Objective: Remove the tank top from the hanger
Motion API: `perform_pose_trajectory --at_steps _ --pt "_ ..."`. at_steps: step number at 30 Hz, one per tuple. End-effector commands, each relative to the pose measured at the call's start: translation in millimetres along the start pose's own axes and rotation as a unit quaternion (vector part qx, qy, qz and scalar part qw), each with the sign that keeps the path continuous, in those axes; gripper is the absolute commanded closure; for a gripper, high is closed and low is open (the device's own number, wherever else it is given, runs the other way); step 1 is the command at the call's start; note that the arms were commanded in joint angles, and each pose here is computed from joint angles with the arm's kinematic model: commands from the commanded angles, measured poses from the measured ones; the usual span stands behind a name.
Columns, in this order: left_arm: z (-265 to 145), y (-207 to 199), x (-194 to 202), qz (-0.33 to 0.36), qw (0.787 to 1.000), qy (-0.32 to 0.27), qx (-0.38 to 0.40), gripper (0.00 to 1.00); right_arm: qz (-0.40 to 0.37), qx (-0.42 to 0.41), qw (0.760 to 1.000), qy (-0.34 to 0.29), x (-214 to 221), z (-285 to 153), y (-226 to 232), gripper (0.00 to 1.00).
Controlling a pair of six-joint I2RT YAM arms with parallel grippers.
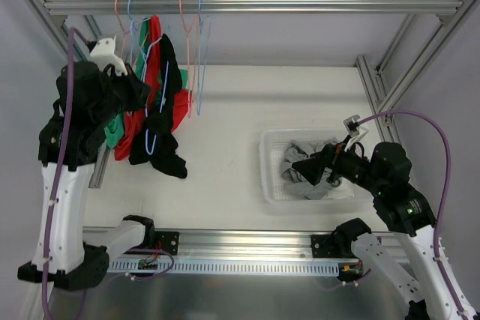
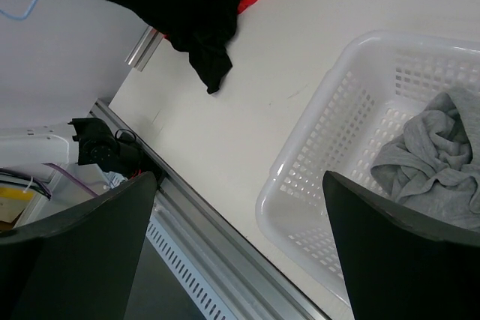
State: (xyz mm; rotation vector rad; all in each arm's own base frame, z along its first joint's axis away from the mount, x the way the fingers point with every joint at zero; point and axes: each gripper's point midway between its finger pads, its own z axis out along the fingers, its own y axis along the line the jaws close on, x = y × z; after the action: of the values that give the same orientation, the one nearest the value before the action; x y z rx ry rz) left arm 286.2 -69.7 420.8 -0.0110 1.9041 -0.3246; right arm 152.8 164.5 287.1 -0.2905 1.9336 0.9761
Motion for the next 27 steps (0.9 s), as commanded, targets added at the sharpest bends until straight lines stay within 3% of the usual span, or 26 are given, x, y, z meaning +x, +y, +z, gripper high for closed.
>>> perform_pose_trajectory --at_steps 1,3,5,8,12,16,20,23,27 --pt "-41 -11 21 -0.033 0.998 -0.025 0.039 1.00 -0.008 -0.039 0.999 -0.015 -10 0 16 0.00" --pt "-45 -8 58 -0.042 0.998 0.002 0.045 1.00 -0.011 -0.055 0.998 -0.013 -10 0 21 0.01" --pt "-69 -9 78 -0.052 0.997 -0.013 0.060 1.00 -0.014 -0.071 0.997 -0.016 -12 1 26 0.01" --pt "-69 0 153 -0.066 0.994 0.064 0.059 1.00 -0.007 -0.103 0.995 -0.008 -9 7 33 0.01" --pt "-84 -4 213 -0.081 0.983 0.138 0.088 1.00 -0.006 -0.147 0.989 0.001 -7 19 43 0.01" --pt "-112 -29 245 -0.098 0.964 0.178 0.171 1.00 -0.019 -0.172 0.985 0.020 17 44 50 0.00" --pt "-137 -61 259 -0.124 0.927 0.222 0.274 1.00 -0.039 -0.181 0.983 0.014 33 82 62 0.02" --pt "-140 -65 264 -0.124 0.918 0.235 0.294 1.00 -0.055 -0.191 0.980 0.009 44 103 78 0.08" --pt "-151 -77 256 -0.122 0.904 0.235 0.336 1.00 -0.078 -0.123 0.989 -0.002 48 143 70 0.18"
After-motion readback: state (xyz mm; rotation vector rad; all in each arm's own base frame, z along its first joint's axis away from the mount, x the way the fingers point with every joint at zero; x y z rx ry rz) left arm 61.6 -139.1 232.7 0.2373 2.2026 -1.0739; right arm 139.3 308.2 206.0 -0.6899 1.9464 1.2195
